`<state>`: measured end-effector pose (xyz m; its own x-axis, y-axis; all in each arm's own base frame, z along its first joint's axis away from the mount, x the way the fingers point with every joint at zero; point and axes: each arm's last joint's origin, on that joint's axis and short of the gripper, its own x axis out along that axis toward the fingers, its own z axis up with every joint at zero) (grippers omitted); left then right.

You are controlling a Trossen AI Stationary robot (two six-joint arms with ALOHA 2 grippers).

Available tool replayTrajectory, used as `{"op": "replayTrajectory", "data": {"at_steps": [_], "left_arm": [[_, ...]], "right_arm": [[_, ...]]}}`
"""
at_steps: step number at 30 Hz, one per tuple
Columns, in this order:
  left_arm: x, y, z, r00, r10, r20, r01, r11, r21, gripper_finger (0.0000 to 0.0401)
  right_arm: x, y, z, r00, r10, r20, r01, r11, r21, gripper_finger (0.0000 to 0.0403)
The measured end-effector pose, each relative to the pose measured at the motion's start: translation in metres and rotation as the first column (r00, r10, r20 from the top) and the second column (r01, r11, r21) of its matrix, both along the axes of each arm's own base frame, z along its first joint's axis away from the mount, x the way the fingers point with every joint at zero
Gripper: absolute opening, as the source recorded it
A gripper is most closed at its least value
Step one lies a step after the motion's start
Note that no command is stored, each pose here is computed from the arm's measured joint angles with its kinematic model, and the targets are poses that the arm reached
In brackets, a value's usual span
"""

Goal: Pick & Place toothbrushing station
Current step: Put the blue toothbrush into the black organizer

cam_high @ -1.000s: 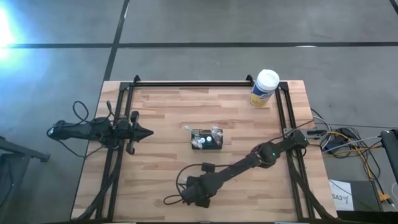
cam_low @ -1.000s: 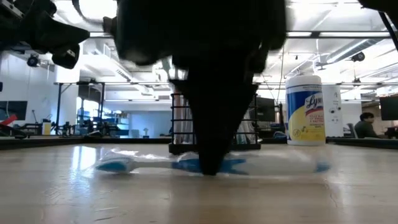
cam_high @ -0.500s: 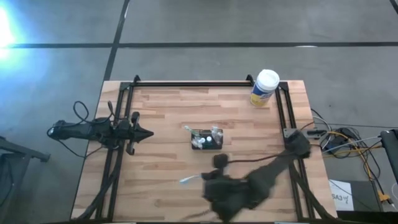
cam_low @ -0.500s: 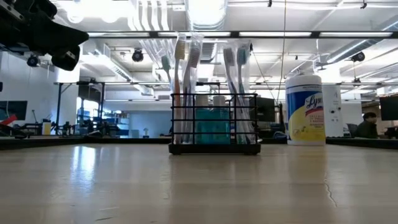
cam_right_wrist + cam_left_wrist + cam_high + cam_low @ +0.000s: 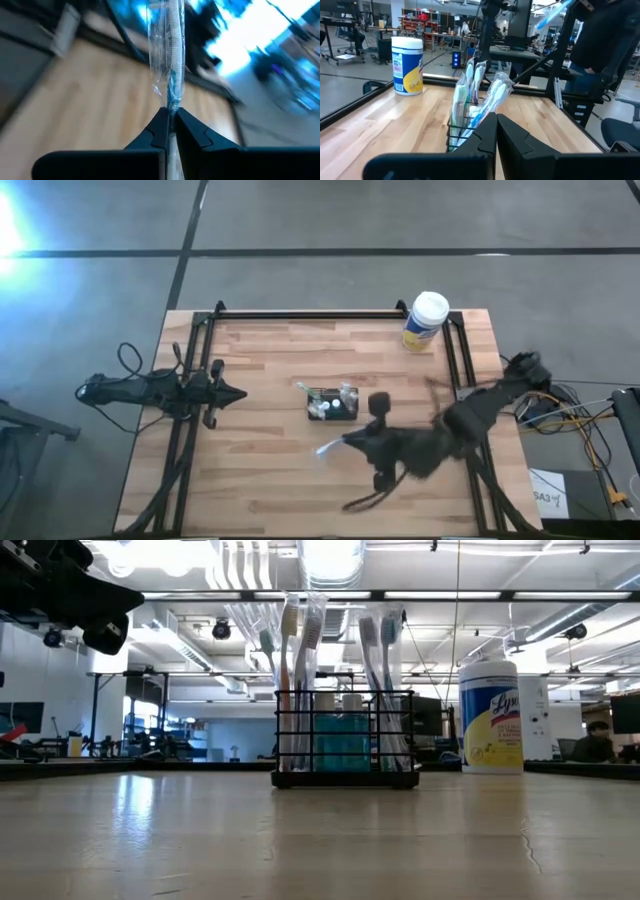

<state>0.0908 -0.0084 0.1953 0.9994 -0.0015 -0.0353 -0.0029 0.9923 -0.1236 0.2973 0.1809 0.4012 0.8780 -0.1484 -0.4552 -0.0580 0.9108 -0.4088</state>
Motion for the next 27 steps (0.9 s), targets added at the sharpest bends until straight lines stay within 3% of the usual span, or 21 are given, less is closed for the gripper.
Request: {"op": "replayTrajectory", "data": {"at_steps": [4,6,13,17,21,27], "left_arm": [[0.000,0.000,-0.001,1.000,0.001,-0.002,-0.001,1.000,-0.005,0.0012],[0.001,0.000,-0.003,1.000,0.000,-0.006,0.000,1.000,-0.011,0.0012],[0.002,0.000,-0.007,1.000,0.001,-0.022,-0.002,1.000,-0.029,0.0012],[0.002,0.000,-0.009,1.000,0.001,-0.026,-0.002,1.000,-0.029,0.0012],[0.002,0.000,-0.009,1.000,0.001,-0.027,-0.002,1.000,-0.027,0.0012],[0.002,0.000,-0.008,1.000,0.013,-0.007,-0.013,1.000,-0.021,0.0012]], "right_arm": [[-0.002,-0.021,-0.020,0.964,0.225,0.145,-0.239,0.967,0.086,0.0013],[-0.008,-0.035,-0.031,0.938,0.266,0.221,-0.298,0.946,0.124,0.0013],[-0.040,-0.075,-0.068,0.901,0.202,0.383,-0.286,0.942,0.177,0.0013],[-0.059,-0.089,-0.085,0.851,0.162,0.500,-0.296,0.934,0.201,0.0013],[-0.067,-0.101,-0.118,0.859,0.109,0.501,-0.257,0.937,0.237,0.0013],[-0.074,-0.117,-0.161,0.822,0.044,0.567,-0.220,0.944,0.245,0.0013]]}}
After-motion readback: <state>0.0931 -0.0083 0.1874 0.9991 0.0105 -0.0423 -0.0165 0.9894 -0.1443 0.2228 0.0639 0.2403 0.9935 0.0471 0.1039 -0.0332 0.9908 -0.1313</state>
